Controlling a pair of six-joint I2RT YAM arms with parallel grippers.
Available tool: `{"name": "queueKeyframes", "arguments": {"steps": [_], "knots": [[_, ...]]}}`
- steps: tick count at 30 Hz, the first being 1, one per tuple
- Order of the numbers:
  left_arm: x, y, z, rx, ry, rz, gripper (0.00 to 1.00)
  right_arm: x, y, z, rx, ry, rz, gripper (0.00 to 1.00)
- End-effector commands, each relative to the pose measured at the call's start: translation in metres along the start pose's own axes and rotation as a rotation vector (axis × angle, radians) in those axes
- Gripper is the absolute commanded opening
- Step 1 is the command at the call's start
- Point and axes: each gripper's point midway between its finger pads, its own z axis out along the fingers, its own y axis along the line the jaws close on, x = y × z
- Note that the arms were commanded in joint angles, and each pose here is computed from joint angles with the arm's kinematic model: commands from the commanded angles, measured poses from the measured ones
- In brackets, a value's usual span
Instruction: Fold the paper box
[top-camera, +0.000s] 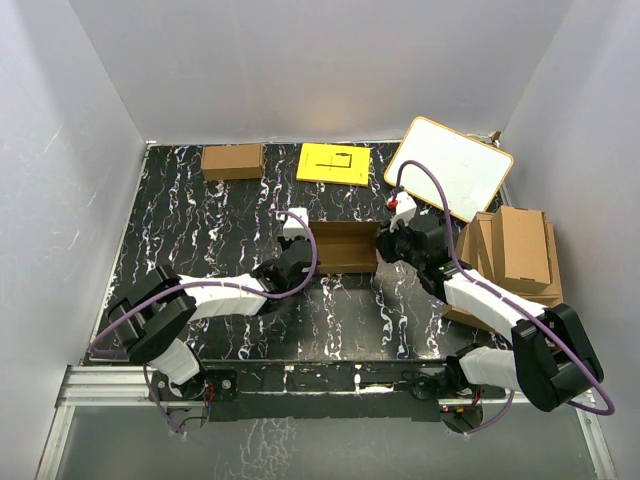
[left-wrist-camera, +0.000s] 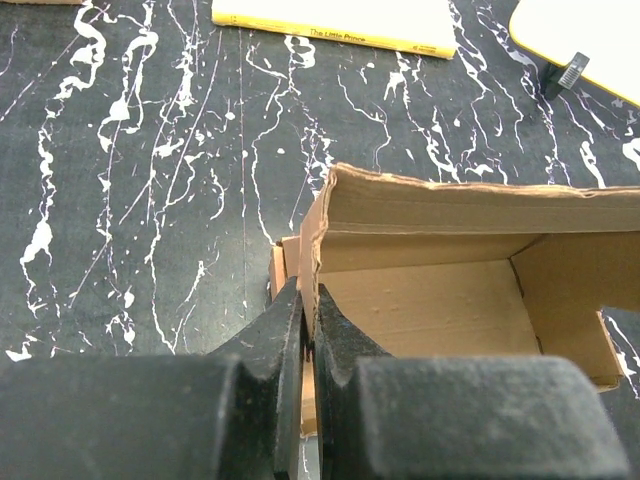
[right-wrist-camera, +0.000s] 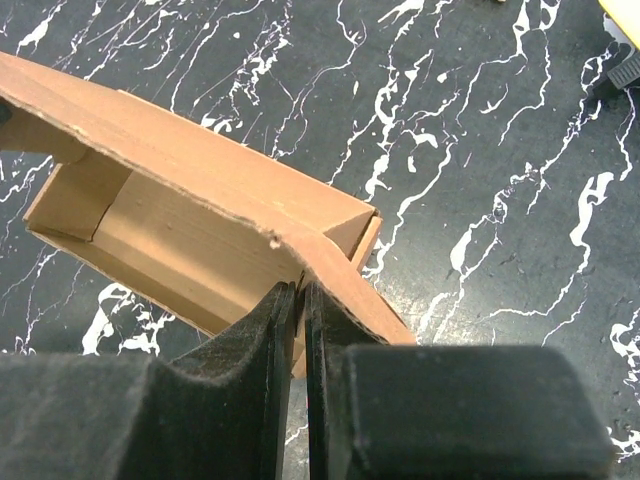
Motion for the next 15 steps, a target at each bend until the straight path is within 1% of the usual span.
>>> {"name": "queueKeyframes", "arguments": {"steps": [1,3,10,15], "knots": [[0.004,-0.017,-0.011,0.081,0.035,-0.005,0.05,0.001,0.012,-0.005,-0.048,-0.009,-0.017,0.13],[0.004,-0.017,-0.013,0.083,0.037,-0.011,0.09,0.002,0.009,-0.005,-0.031,-0.008,-0.013,0.13],[-0.003,-0.017,-0.021,0.105,0.04,-0.03,0.16,0.005,0.004,-0.002,-0.004,-0.004,-0.011,0.13],[-0.01,-0.016,-0.036,0.147,0.051,-0.05,0.25,0.002,0.002,-0.002,0.003,-0.015,-0.015,0.13]]}}
